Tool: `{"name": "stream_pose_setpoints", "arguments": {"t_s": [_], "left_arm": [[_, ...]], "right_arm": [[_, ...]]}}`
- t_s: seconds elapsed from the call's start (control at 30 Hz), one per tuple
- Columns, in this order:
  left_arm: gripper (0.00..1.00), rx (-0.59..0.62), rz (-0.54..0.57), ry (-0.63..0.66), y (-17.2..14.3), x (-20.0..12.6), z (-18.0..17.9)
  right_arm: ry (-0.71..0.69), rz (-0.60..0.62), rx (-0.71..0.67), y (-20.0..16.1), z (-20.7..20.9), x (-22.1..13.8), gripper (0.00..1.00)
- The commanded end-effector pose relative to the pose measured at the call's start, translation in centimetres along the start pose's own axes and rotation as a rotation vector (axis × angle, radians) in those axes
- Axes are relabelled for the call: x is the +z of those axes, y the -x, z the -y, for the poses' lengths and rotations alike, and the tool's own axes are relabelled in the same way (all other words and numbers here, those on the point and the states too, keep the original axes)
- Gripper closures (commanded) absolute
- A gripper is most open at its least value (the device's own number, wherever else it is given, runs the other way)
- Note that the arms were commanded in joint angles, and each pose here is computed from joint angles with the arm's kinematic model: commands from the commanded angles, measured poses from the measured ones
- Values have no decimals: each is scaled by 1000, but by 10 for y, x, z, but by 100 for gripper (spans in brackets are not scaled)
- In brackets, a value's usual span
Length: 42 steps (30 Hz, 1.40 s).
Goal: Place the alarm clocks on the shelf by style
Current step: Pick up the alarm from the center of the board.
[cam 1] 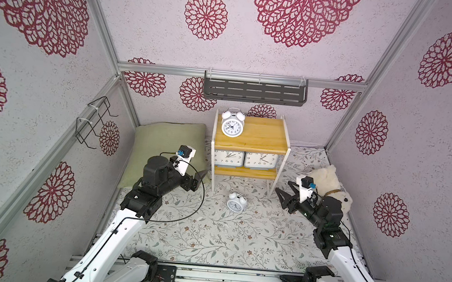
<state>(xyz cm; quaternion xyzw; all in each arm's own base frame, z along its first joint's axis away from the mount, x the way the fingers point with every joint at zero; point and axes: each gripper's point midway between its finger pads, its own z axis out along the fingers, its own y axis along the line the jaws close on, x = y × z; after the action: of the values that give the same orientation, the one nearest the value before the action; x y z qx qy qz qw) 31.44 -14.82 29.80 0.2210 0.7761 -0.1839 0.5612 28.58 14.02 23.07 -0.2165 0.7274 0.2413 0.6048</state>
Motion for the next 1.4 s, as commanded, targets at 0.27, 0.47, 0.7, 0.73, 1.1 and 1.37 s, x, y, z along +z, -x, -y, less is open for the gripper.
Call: {"name": "stream_pose_setpoints", "arguments": {"t_s": [0.27, 0.47, 0.7, 0.73, 1.1, 1.37], "left_arm": [[11, -67, -5, 10, -25, 0, -1], [12, -72, -28, -7, -29, 6, 0], [13, -72, -34, -21, -30, 8, 2], [12, -73, -36, -20, -31, 8, 2], [13, -71, -42, -19, -33, 9, 1], [13, -71, -50, -22, -35, 11, 1]], "right_arm": [[109, -72, 6, -37, -45, 32, 33], [174, -88, -2, -42, -65, 51, 36], [230, -121, -10, -46, -80, 74, 47], [233, -123, -11, -47, -81, 77, 47], [279, -173, -17, -59, -96, 100, 57], [286, -203, -20, -67, -100, 112, 65]]}}
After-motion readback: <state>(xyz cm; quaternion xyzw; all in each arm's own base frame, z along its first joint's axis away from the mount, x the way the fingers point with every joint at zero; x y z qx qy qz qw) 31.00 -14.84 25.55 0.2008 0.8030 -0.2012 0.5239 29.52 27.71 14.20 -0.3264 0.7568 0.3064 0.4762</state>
